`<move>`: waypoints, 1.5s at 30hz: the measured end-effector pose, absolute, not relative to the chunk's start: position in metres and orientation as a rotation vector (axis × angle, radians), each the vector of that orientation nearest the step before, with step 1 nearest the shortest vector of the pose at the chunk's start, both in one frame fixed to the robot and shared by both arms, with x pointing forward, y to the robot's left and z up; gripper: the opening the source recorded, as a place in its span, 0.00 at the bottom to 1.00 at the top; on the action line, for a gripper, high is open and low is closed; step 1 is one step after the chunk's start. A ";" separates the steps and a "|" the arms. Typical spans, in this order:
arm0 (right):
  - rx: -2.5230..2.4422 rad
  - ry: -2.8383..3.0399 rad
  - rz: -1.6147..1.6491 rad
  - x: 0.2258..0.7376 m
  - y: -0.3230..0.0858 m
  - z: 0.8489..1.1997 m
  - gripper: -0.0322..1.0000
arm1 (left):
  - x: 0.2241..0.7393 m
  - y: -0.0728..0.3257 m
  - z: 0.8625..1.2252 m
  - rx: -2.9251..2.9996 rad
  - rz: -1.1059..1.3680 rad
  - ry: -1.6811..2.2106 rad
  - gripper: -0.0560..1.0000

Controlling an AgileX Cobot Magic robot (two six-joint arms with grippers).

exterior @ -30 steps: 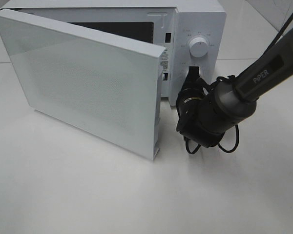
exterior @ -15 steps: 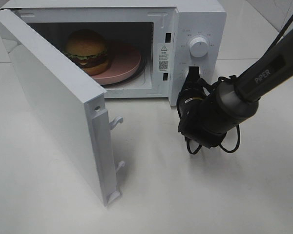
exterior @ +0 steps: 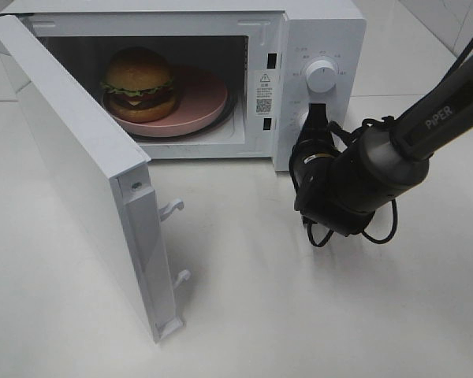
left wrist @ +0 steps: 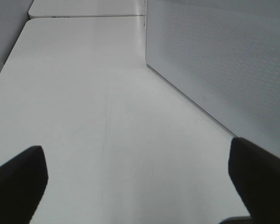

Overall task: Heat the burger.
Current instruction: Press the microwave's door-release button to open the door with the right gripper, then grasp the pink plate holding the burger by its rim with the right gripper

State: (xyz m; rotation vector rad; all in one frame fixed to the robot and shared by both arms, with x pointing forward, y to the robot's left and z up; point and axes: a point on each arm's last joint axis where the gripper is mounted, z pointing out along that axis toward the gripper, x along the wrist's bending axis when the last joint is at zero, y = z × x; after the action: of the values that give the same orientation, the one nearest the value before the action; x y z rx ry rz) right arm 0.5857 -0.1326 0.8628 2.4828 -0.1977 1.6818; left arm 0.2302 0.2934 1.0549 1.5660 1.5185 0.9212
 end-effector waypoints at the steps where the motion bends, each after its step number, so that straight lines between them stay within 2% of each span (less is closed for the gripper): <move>1: 2.483 -0.198 1.682 0.586 -0.133 0.863 0.04 | 0.230 0.293 1.055 1.566 0.921 1.518 0.97; 17: 2.563 0.044 1.708 0.565 -0.134 0.888 0.04 | 0.230 0.293 1.055 1.566 0.921 1.518 0.97; 31: 2.660 0.310 1.523 0.526 -0.150 0.898 0.04 | 0.230 0.293 1.055 1.566 0.921 1.518 0.97; 36: 2.602 0.707 1.451 0.516 -0.145 0.919 0.04 | 0.230 0.293 1.055 1.566 0.921 1.518 0.97; 45: 2.511 1.131 1.263 0.509 -0.155 0.930 0.04 | 0.230 0.293 1.055 1.566 0.921 1.518 0.97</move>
State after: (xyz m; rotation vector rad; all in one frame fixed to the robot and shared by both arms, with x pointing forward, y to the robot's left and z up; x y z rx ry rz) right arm 0.5094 -0.1552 0.9301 2.5112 1.1310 1.2631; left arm 0.2302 0.2934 1.0549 1.5660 1.5185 0.9212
